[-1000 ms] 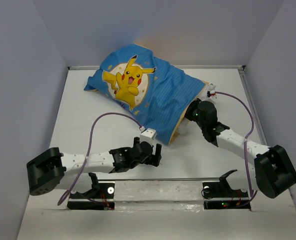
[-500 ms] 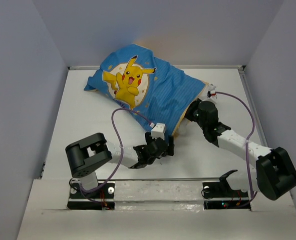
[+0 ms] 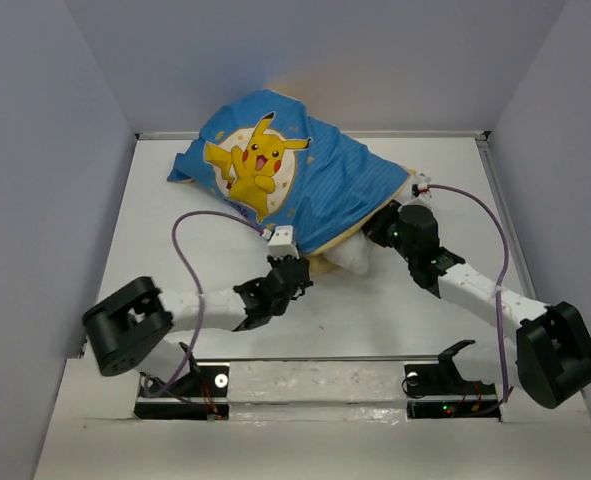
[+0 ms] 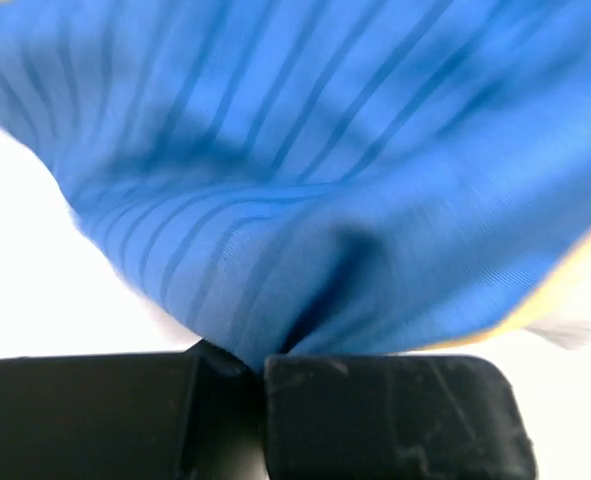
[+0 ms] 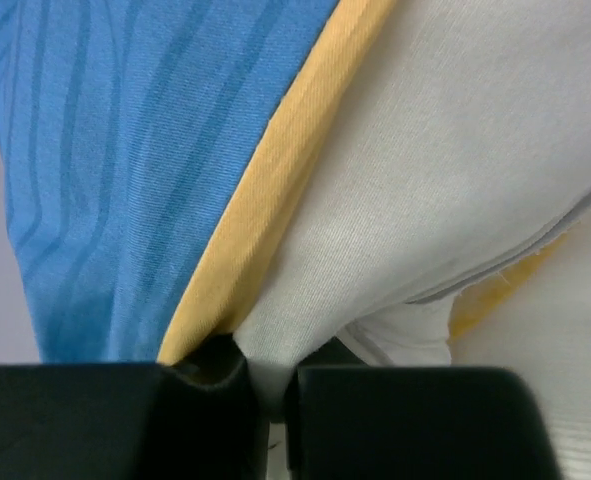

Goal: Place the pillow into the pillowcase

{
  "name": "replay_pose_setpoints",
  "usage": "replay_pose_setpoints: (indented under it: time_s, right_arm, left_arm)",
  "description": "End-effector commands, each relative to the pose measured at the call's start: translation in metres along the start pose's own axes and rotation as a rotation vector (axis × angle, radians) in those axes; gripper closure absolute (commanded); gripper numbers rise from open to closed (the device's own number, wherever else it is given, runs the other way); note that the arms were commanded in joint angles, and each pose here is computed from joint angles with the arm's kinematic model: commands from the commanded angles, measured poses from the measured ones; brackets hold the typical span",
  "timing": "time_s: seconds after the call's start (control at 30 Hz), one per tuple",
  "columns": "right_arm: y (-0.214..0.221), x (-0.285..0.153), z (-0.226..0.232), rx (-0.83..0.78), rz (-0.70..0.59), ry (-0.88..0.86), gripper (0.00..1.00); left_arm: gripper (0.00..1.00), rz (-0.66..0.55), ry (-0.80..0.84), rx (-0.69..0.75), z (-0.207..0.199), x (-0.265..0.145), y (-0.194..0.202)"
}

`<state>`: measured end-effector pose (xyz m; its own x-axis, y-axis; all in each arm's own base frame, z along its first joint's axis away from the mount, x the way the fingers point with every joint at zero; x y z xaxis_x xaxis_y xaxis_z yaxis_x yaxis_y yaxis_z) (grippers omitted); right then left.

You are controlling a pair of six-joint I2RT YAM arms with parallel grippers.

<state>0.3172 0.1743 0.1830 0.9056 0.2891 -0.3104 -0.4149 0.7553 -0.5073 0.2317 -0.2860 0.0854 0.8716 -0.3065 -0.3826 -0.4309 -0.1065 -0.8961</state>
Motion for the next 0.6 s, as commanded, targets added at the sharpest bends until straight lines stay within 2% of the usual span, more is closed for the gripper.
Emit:
replay_pose_setpoints:
  time_s: [0.0,0.03,0.07,0.1,0.13,0.17,0.23,0.27,0.37,0.4,0.47,0.57]
  right_arm:
    - [0.000,-0.017,0.037,-0.159,0.118,-0.173,0.68]
    - [0.014,-0.021,0.042,-0.219,0.209,-0.194,0.58]
    - [0.028,-0.031,0.052,-0.271,0.355,-0.202,0.50]
    - [0.039,-0.038,0.055,-0.391,0.423,-0.226,0.39]
    - [0.048,-0.047,0.061,-0.454,0.479,-0.238,0.35]
    - [0.073,-0.066,0.064,-0.528,0.582,-0.233,0.30]
    - [0.073,-0.086,0.093,-0.627,0.586,-0.318,0.19]
    - [0.080,-0.100,0.100,-0.651,0.630,-0.353,0.17]
    - [0.061,-0.136,0.142,-0.647,0.613,-0.531,0.15]
    - [0.045,-0.152,0.159,-0.640,0.557,-0.591,0.14]
    - [0.029,-0.165,0.174,-0.640,0.493,-0.635,0.13]
    - [0.006,-0.162,0.188,-0.646,0.365,-0.591,0.13]
  left_arm:
    - [1.00,-0.120,0.071,-0.110,0.010,-0.054,-0.066]
    - [1.00,-0.154,0.101,-0.150,0.017,-0.077,-0.090]
    - [1.00,-0.173,0.118,-0.171,0.021,-0.089,-0.104]
    - [1.00,-0.169,0.105,-0.168,0.031,-0.100,-0.112]
    - [1.00,-0.257,0.158,-0.239,0.033,-0.127,-0.150]
    - [1.00,-0.286,0.175,-0.250,0.036,-0.138,-0.165]
    - [1.00,-0.365,0.178,-0.274,0.049,-0.171,-0.207]
    - [1.00,-0.389,0.180,-0.273,0.052,-0.180,-0.220]
    - [1.00,-0.435,0.176,-0.229,0.054,-0.207,-0.259]
    - [1.00,-0.446,0.171,-0.196,0.054,-0.212,-0.268]
    - [1.00,-0.486,0.177,-0.182,0.048,-0.224,-0.297]
    - [1.00,-0.552,0.216,-0.137,0.032,-0.237,-0.339]
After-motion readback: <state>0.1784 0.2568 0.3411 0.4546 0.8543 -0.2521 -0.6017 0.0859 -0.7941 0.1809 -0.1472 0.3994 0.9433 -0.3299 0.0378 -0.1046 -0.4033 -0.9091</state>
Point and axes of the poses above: each gripper's point midway between its finger pads, its own x axis out along the fingers, its own z axis along the line the jaws close on, y = z × x, the point moved 4 cm from there along -x, back along the fingers, and after that the axes turned 9 degrees about x, right-handed, at the moved point
